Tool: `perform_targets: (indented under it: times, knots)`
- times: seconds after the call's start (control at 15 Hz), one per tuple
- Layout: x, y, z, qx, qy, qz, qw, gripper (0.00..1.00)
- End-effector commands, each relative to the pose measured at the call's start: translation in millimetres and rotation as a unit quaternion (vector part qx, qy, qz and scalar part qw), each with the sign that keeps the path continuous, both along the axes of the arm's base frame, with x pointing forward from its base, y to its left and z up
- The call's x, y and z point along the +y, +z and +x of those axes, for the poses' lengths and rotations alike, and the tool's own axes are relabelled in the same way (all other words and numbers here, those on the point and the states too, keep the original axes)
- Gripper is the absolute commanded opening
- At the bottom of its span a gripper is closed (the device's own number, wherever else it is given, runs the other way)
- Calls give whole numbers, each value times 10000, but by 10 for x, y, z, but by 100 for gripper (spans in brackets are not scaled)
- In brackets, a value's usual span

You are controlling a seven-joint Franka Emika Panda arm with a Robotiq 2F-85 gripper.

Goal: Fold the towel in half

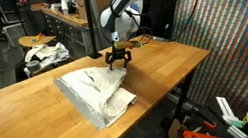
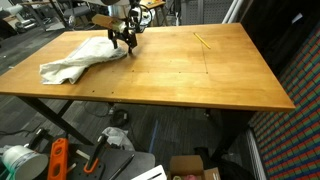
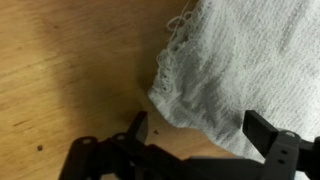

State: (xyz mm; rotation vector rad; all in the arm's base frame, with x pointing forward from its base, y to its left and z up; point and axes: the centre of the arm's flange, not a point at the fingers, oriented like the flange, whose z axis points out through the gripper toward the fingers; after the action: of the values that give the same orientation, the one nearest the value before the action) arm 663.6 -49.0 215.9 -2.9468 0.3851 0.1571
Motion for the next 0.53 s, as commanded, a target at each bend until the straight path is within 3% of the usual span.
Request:
perform_targets:
  times: [0.0, 0.47]
  knots:
    - [-59, -28, 178, -30, -163, 157, 9997, 100]
    - [20, -10, 61, 223, 202, 946, 9951, 100]
